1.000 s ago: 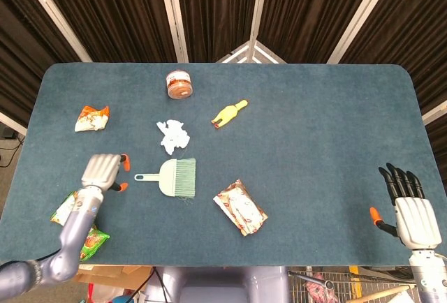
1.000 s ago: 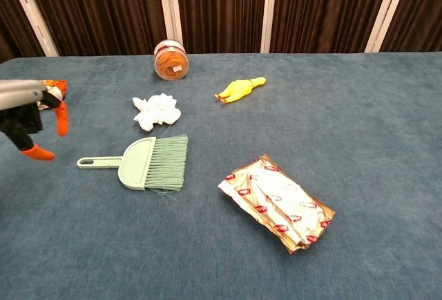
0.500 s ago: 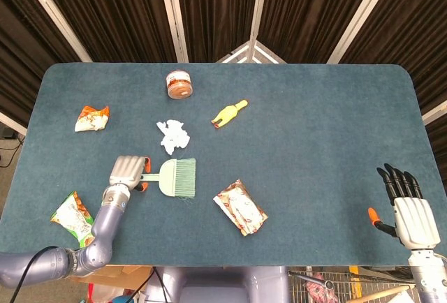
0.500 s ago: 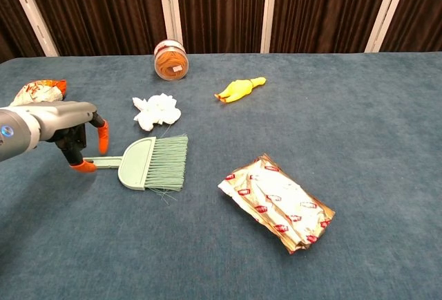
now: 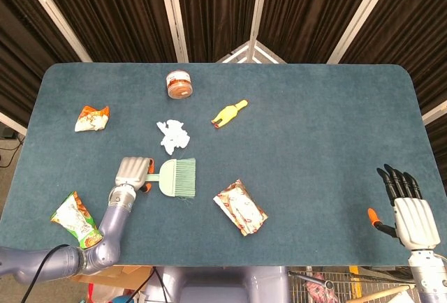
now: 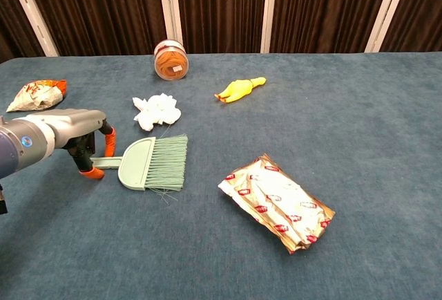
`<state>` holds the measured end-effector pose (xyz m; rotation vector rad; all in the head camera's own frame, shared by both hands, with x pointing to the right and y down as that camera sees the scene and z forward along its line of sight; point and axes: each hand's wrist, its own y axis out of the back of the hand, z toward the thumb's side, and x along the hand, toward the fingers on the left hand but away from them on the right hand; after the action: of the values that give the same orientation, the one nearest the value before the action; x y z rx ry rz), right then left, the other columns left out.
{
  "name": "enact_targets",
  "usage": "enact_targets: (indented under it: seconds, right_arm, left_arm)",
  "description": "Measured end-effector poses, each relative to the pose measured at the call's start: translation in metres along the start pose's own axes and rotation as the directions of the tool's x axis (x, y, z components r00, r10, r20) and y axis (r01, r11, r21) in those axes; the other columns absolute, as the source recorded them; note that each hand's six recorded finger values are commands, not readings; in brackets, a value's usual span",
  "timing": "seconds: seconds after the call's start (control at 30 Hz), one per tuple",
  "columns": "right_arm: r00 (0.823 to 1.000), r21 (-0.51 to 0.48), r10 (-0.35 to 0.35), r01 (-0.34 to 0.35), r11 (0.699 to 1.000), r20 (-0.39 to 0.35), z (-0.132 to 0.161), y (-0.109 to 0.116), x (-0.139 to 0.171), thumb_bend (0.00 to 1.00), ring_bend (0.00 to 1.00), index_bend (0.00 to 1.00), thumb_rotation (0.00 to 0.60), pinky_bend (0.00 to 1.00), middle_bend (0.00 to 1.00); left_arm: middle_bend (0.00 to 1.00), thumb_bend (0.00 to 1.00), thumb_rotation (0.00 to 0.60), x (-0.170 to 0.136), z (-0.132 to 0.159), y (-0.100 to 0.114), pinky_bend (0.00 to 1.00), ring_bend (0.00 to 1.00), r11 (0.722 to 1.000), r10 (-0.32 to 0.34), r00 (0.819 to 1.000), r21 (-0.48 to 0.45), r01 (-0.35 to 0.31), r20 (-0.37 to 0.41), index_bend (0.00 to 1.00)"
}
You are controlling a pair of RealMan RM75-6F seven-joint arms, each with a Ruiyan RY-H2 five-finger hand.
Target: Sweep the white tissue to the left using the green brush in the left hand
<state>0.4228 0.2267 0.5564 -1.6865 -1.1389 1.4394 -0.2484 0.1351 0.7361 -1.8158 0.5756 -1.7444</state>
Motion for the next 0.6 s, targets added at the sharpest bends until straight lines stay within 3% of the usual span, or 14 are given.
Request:
enact_targets:
  seconds: [0.17,0.33,0.6]
  right_arm:
    - [1.0,-0.004,-0.003,0.003,1.0,0.002,0.0,0.0,0.0,0.34,0.0,0.0,0.6,0.0,0.0]
    - [1.0,-0.008,-0.002,0.002,1.0,0.005,-0.001,0.0,0.001,0.34,0.0,0.0,0.6,0.0,0.0]
    - [1.0,-0.002,-0.003,0.003,1.0,0.013,-0.001,0.0,0.001,0.34,0.0,0.0,0.6,0.0,0.0]
  left_arm:
    - [1.0,0.63,0.6,0.0,0.003,-0.004,1.0,1.0,1.0,0.001,1.0,0.004,-0.001,0.004,0.69]
    - [1.0,0.67,0.6,-0.002,0.002,0.002,1.0,1.0,0.999,0.033,0.999,-0.004,-0.033,0.008,0.74]
    - [1.0,0.73,0.6,-0.013,-0.011,0.052,1.0,1.0,0.989,0.147,0.989,0.017,-0.148,0.026,0.8]
